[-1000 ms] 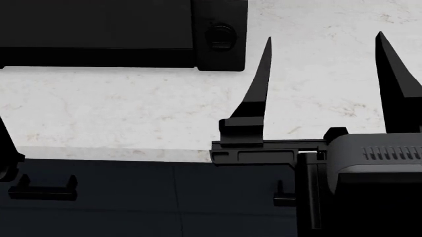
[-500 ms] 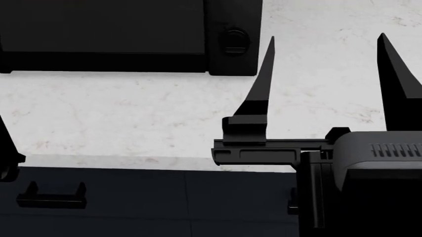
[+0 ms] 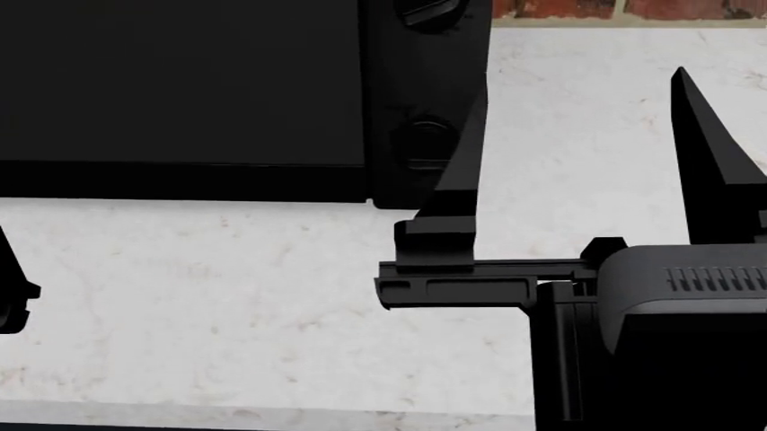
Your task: Decrease the toaster oven temperature.
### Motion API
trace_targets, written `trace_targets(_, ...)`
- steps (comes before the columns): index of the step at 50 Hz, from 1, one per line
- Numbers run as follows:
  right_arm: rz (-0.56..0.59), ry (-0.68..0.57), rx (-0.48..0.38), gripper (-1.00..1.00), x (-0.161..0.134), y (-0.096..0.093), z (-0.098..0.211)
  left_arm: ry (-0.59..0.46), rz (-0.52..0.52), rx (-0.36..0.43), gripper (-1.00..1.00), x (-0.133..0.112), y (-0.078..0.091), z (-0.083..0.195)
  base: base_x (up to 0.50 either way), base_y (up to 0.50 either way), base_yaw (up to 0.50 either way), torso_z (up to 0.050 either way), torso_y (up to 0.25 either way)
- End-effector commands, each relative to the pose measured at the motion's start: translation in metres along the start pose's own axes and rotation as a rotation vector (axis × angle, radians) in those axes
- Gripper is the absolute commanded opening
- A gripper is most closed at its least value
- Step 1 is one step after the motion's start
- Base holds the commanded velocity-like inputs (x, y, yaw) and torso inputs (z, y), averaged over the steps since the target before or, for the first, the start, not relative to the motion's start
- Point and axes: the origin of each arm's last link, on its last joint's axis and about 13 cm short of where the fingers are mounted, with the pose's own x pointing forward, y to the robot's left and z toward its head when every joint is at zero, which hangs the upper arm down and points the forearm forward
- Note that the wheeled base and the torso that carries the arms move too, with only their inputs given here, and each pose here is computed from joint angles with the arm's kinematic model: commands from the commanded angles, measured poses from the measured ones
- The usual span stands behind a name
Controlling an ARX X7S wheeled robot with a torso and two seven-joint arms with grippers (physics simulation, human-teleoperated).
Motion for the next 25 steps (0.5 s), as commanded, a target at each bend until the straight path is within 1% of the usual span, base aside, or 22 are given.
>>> trace_targets(1,0.005,-0.005,0.004,1.00,-0.001,0.000,0.001,0.001,0.003,-0.001,1.00,0.000,0.000,0.000,0.38,0.00,0.00,0.000,0.000)
trace_targets(17,0.031,-0.011,0.007,1.00,-0.014,0.005,0.012,-0.001,0.013,-0.005,1.00,-0.003,0.003,0.001,0.36,0.00,0.00,0.000,0.000)
trace_targets(18,0.030,-0.011,0.008,1.00,-0.015,0.005,0.013,-0.001,0.014,-0.005,1.00,-0.003,0.004,0.001,0.25,0.00,0.00,0.000,0.015)
trace_targets(20,0.030,0.007,0.040,1.00,-0.020,0.007,0.018,-0.003,0.015,-0.007,1.00,-0.003,0.004,0.002,0.00,0.00,0.00,0.000,0.000)
trace_targets(21,0.038,0.010,0.007,1.00,-0.022,0.008,0.020,-0.003,0.016,-0.007,1.00,-0.003,0.005,0.003,0.00,0.00,0.00,0.000,0.000)
trace_targets(22,0.019,0.023,0.035,1.00,-0.025,0.009,0.023,-0.002,0.017,-0.007,1.00,-0.003,0.005,0.002,0.00,0.00,0.00,0.000,0.000)
trace_targets(23,0.059,0.054,0.048,1.00,-0.028,0.011,0.026,-0.001,0.017,-0.007,1.00,-0.003,0.005,0.002,0.00,0.00,0.00,0.000,0.000)
trace_targets(25,0.020,0.061,0.035,1.00,-0.030,0.013,0.030,0.000,0.015,-0.009,1.00,-0.004,0.005,0.002,0.00,0.00,0.00,0.000,0.000)
